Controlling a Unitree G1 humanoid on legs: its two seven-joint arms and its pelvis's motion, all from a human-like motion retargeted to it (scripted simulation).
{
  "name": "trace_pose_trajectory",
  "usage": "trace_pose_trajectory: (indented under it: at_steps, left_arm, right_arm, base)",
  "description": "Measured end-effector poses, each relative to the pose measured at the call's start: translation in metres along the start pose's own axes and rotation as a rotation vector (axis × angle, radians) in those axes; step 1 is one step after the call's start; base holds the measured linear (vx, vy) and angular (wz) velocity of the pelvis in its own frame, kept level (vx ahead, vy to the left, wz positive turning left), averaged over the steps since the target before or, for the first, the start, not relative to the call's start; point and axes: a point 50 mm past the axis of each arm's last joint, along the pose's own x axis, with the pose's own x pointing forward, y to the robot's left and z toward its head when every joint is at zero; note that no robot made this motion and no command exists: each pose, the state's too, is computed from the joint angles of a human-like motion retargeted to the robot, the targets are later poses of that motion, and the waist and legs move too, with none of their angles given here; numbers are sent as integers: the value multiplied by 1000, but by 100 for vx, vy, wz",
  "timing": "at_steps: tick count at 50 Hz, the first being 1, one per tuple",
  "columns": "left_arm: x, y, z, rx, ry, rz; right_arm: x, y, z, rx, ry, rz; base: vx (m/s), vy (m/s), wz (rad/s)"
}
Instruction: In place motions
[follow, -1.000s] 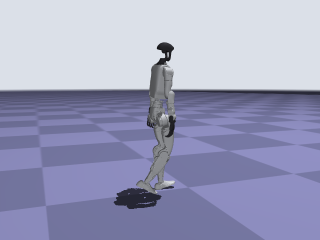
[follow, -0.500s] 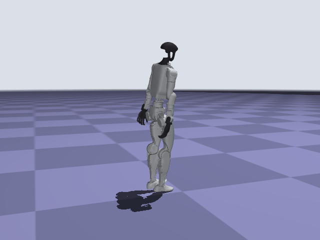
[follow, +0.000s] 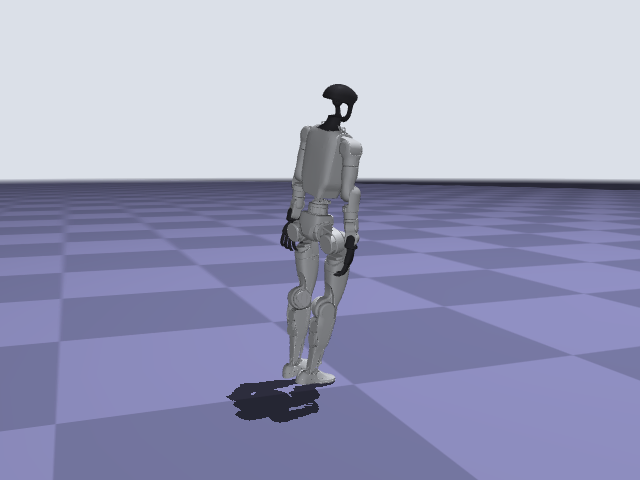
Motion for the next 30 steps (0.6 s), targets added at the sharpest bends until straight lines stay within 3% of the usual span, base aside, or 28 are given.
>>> trace_pose_trajectory:
  at_steps: [16,23,30]
  left_arm:
    - [2,-4,-44,-89,159,-31]
    - [3,-3,-31,-80,97,5]
    - [-1,8,9,3,-142,199]
  right_arm:
    - [2,12,-15,-38,72,5]
    - [2,16,-17,3,87,17]
    - [1,10,-13,-22,79,15]
  base:
    - [5,-2,11]
    - [-3,0,2]
    - [-5,2,-4]
